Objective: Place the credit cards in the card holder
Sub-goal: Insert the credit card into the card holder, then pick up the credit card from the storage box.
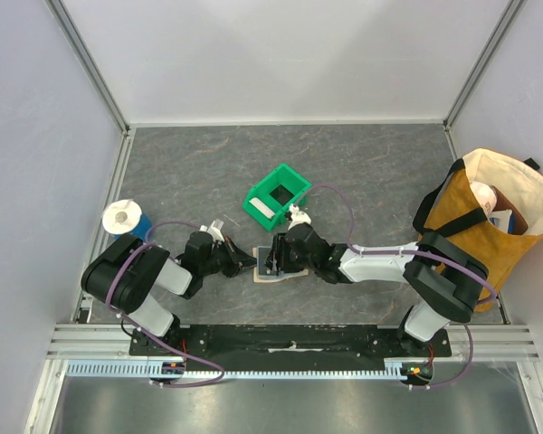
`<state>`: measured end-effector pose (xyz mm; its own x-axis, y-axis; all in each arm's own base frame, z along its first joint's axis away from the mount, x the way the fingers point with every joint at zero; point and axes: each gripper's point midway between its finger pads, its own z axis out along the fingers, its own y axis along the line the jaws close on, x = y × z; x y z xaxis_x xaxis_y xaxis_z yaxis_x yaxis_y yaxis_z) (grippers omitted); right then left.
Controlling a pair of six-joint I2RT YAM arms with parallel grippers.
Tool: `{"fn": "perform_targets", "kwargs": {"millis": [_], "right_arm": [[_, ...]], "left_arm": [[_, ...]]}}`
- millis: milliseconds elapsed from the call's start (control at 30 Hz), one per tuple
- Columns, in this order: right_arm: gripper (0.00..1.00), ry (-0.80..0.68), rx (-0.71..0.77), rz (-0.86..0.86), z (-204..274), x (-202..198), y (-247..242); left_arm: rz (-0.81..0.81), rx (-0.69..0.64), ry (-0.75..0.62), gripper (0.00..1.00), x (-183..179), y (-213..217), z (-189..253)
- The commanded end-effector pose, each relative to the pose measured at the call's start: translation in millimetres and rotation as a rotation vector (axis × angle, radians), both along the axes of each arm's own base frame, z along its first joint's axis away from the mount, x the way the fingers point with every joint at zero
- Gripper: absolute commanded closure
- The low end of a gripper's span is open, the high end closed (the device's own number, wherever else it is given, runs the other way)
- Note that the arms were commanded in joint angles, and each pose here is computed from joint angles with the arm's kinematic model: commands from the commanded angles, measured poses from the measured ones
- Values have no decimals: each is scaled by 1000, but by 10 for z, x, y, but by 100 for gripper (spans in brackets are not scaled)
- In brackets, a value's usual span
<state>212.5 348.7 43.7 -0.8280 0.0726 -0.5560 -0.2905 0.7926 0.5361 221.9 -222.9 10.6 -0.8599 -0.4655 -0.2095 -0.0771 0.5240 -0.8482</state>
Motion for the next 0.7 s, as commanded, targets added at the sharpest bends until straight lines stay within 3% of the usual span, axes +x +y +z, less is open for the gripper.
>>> {"fn": "perform_targets", "kwargs": {"millis": [0,333,500,667], "right_arm": [[42,-68,103,19,338,62,141],[25,-220,26,-48,804,609,-416],[21,-296,-3,30,1157,1044,-302],[21,-273,-48,116,1099,1400,-149]], "left_arm": [[31,214,216,98,-423,346,-620],[25,239,201,98,-326,333,-554],[20,252,189,98,-238,304,-511],[26,274,175,98,-159,312,-487]]}}
